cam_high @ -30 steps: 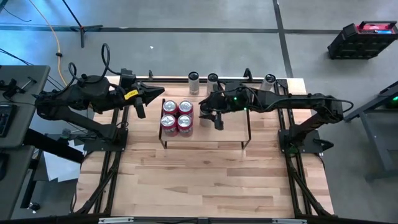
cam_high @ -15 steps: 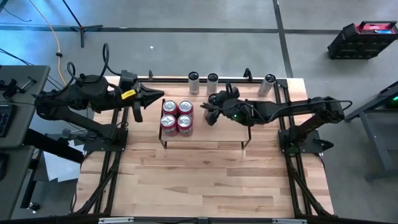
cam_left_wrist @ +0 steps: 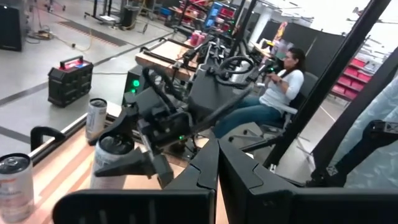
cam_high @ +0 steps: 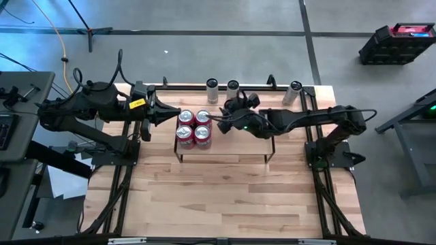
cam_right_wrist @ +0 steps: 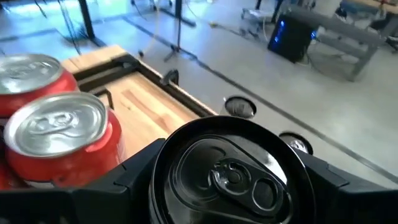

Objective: Place canned beverage on shelf
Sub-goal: Put the white yellow soda can on the shelf

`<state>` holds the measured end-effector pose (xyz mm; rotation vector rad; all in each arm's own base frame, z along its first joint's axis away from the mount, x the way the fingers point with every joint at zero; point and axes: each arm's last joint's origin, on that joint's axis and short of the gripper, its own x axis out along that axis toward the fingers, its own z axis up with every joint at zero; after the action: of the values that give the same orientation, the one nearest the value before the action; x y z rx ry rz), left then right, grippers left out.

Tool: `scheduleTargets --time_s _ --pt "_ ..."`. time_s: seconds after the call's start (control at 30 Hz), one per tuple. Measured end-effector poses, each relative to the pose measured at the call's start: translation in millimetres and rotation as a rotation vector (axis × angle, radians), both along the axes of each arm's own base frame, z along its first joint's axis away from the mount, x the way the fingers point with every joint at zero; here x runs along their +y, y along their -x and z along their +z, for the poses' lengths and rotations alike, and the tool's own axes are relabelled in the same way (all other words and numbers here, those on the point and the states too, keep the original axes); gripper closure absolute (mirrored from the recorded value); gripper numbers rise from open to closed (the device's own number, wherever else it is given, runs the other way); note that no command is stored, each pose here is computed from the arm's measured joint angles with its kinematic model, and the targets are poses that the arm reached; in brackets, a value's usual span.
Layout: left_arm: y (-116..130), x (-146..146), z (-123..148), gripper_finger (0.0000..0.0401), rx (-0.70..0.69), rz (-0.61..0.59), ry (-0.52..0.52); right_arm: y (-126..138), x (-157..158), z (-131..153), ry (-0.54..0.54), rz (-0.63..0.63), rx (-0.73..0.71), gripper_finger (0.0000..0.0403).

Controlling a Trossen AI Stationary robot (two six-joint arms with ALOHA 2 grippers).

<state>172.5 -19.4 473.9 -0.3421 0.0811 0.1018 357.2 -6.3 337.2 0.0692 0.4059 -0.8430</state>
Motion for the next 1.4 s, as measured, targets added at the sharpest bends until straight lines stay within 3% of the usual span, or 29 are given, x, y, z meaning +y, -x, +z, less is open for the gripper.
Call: scheduleTargets --time_s 0.27,0.53,0.7,1.07,1.4 --pt "0 0 0 0.0400 -0.001 -0.002 0.001 -16 1 -3 -0.038 -0.134 0.039 0.0153" --pt "0 0 0 0.0400 -0.003 -0.003 0.002 -13 -1 7 -0.061 -0.260 -0.035 0.0153" --pt "0 0 0 0.0400 -0.003 -0.004 -0.003 -17 3 1 -0.092 -0.249 -0.033 0.0153" --pt "0 -4 1 0.0400 -0.007 -0.141 0.009 -24 7 -8 -0.074 -0.230 0.001 0.0152" --pt "0 -4 1 0.0400 -0.006 -0.150 0.000 -25 7 -10 -0.159 -0.182 0.003 0.0120"
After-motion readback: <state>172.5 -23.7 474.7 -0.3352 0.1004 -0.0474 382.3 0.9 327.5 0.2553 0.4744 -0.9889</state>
